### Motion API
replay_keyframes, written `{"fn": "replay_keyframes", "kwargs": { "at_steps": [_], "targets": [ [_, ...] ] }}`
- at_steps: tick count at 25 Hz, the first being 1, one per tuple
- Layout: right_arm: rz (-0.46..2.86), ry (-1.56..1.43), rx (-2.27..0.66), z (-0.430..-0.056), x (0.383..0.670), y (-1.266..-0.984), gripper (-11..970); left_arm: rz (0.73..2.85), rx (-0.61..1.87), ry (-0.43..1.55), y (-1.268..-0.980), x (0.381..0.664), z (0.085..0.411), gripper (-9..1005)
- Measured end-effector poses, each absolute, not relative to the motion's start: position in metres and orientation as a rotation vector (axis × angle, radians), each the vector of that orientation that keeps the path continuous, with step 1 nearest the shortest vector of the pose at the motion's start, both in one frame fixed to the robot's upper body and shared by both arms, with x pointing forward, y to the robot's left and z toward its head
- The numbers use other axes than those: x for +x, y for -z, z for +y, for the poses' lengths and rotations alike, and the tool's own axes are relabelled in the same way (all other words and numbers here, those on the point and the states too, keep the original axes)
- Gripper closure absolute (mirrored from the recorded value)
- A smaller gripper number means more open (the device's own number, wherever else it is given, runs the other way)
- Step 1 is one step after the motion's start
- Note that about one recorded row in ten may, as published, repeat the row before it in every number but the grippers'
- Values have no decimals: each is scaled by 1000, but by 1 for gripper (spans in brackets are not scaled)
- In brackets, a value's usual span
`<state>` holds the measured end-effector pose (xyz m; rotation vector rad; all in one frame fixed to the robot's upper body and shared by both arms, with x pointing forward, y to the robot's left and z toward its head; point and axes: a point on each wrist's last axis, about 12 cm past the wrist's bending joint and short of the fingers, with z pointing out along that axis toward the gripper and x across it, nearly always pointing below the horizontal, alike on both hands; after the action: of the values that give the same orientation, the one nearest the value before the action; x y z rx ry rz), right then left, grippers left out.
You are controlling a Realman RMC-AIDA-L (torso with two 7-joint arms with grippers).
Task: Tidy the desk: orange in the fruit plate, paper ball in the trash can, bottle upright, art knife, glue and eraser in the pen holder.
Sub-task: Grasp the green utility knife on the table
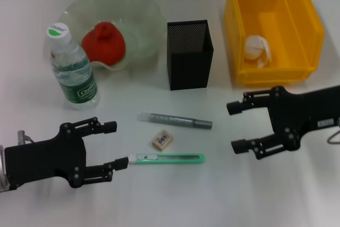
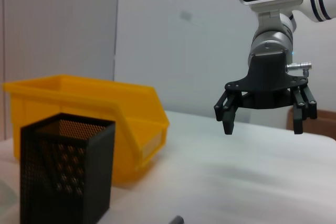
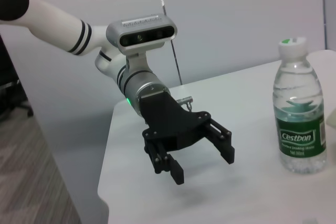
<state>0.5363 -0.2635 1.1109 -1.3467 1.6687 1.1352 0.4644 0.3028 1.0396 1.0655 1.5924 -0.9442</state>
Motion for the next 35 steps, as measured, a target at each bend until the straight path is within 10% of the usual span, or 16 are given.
{"fn": "replay_keyframes", "kwargs": {
  "at_steps": [35],
  "targets": [
    [1679,-1076,-1273,-283,517,-1076,135,1713,1353,794,-1026,501,273,212]
  ]
}}
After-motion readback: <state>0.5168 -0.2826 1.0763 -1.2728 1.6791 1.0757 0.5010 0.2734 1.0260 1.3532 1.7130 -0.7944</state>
